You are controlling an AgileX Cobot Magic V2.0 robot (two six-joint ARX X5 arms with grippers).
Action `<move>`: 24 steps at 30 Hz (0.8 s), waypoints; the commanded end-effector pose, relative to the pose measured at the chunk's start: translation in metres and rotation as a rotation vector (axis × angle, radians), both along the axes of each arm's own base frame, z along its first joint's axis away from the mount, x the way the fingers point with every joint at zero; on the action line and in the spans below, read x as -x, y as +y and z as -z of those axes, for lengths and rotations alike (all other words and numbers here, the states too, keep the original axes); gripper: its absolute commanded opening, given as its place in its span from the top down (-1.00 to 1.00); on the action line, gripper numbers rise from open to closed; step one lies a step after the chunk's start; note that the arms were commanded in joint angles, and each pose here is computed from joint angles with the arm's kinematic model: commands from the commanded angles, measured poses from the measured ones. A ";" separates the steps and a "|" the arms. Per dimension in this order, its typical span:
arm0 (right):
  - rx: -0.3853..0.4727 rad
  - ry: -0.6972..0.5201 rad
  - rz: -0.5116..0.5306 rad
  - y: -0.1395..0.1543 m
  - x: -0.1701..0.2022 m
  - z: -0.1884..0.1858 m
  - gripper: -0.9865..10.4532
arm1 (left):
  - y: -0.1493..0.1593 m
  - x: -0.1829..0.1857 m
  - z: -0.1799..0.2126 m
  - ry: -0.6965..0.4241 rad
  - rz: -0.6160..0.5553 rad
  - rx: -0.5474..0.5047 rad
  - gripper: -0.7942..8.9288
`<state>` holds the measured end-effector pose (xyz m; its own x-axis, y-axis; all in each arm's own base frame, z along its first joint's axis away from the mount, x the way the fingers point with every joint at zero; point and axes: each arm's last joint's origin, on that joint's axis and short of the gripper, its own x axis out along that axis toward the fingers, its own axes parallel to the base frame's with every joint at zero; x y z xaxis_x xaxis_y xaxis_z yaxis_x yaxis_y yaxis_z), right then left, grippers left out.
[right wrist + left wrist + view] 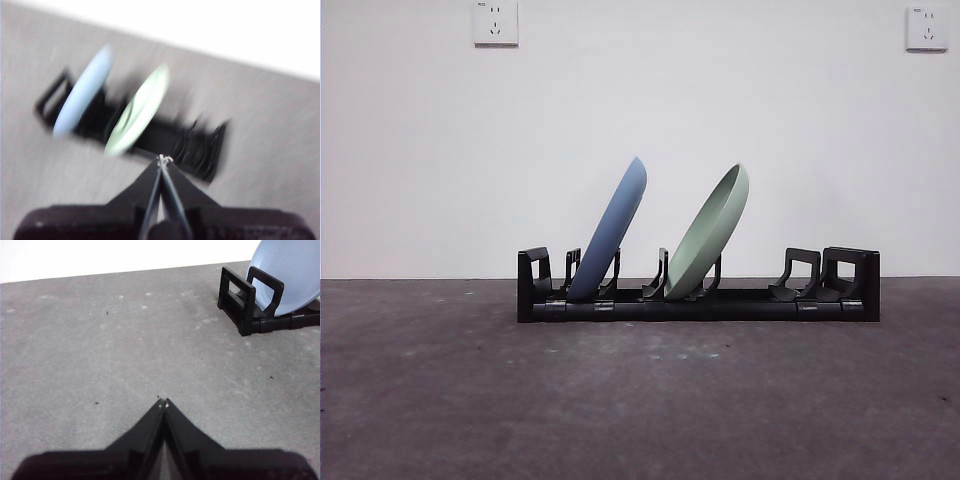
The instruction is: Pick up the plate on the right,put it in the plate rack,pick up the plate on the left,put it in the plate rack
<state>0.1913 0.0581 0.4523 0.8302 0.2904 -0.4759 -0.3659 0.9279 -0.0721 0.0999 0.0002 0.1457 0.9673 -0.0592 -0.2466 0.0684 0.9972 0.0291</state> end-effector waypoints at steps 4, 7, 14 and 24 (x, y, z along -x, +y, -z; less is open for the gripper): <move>-0.050 -0.219 0.126 -0.039 0.071 -0.029 0.82 | 0.000 -0.001 0.004 0.013 -0.004 0.007 0.84; -0.047 -0.331 0.235 -0.054 0.103 -0.022 0.82 | 0.000 -0.001 0.004 0.018 -0.005 0.007 0.84; -0.032 -0.501 0.289 -0.059 0.124 0.039 0.82 | 0.000 -0.001 0.005 0.029 -0.004 0.008 0.84; -0.040 -0.436 0.275 -0.059 0.108 0.173 0.82 | 0.000 -0.002 0.006 0.039 -0.004 0.008 0.84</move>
